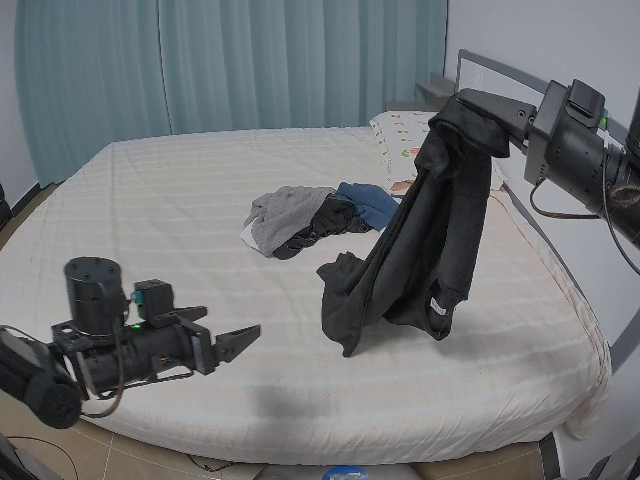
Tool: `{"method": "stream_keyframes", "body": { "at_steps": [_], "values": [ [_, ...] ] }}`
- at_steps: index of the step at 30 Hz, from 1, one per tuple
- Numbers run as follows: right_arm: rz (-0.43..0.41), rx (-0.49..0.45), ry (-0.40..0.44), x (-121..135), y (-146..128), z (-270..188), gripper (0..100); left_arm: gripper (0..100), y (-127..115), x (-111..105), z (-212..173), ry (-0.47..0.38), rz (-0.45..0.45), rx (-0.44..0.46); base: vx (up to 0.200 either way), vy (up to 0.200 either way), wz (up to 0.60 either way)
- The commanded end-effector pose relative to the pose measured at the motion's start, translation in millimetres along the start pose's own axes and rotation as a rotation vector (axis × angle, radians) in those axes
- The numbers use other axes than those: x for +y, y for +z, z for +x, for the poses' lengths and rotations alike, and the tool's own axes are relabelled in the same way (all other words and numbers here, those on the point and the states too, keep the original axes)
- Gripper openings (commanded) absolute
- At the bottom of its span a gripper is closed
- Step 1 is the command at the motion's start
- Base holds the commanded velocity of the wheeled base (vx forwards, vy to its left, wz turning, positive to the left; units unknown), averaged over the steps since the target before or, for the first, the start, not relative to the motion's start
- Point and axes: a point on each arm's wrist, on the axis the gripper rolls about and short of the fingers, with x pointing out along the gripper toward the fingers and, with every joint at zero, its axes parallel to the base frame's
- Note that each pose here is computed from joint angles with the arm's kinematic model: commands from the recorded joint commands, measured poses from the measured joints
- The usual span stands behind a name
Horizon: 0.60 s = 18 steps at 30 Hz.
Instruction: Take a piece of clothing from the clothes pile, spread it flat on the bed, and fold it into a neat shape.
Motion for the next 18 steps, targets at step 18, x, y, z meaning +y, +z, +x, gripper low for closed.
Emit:
{"method": "stream_keyframes", "body": {
  "at_steps": [18],
  "values": [
    [-0.017,-0.049,-0.048,-17.8,-10.9,48.3,0,100,-85.8,-39.5,155.8,-0.024,-0.118,0.064,0.000,0.000,0.00]
  ]
}}
